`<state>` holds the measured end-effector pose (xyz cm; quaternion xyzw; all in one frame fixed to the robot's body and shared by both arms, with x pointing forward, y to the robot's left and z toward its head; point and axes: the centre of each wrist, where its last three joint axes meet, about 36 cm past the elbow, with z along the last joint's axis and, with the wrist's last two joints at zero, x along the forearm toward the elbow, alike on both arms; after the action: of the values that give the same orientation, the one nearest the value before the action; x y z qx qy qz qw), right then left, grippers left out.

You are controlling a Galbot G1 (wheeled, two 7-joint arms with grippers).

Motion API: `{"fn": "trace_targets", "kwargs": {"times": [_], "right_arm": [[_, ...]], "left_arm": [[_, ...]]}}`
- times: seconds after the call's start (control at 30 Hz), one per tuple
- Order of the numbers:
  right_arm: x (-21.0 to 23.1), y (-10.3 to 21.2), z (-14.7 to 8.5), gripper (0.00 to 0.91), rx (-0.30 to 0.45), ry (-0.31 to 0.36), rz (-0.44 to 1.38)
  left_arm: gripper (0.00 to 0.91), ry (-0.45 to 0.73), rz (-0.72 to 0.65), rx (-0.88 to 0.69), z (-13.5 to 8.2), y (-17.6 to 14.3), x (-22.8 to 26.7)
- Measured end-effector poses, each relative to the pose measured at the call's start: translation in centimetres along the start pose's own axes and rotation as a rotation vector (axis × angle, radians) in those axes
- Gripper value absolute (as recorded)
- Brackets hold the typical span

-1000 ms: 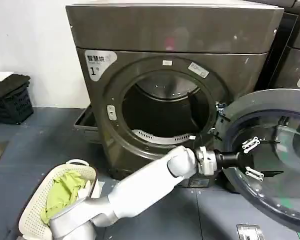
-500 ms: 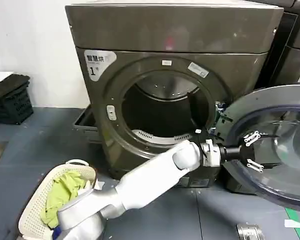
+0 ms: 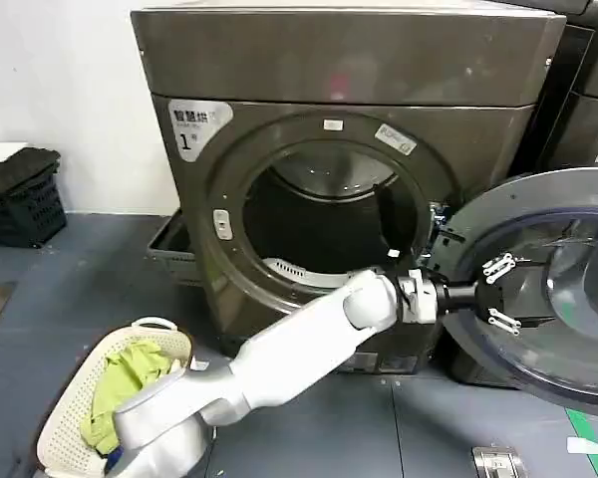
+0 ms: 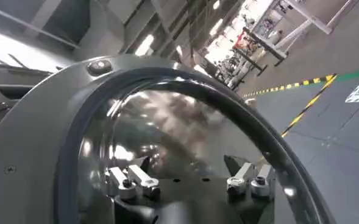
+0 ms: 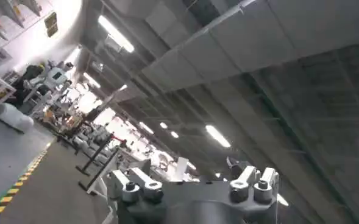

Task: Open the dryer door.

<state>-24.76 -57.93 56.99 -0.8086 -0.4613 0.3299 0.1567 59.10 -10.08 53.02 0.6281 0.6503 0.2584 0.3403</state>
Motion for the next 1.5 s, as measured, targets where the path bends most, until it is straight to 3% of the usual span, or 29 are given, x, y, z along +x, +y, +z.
{"fn": "trace_targets", "kwargs": {"times": [0.23, 0.5, 0.87, 1.27, 1.5], "right_arm": [[0.0, 0.3, -0.2, 0.907, -0.005, -0.003, -0.007], [0.2, 1.0, -0.1, 0.907, -0.010, -0.002, -0.029], [0.4, 1.7, 0.2, 0.907, -0.029, -0.017, -0.061], [0.5, 3.2, 0.4, 0.907, -0.063, -0.022, -0.092], [0.2, 4.3, -0.3, 0.907, -0.085, -0.043, -0.111]], "left_arm": [[0.907, -0.025, 0.029, 0.013, -1.0, -0.5, -0.5], [0.907, -0.122, 0.042, 0.023, -4.1, -2.4, -1.6], [0.907, -0.089, 0.043, 0.015, -5.3, -3.6, 5.4], [0.907, -0.009, -0.009, 0.057, -8.9, -5.1, 13.0], [0.907, 0.119, -0.078, 0.206, -11.4, -6.4, 18.4]]}}
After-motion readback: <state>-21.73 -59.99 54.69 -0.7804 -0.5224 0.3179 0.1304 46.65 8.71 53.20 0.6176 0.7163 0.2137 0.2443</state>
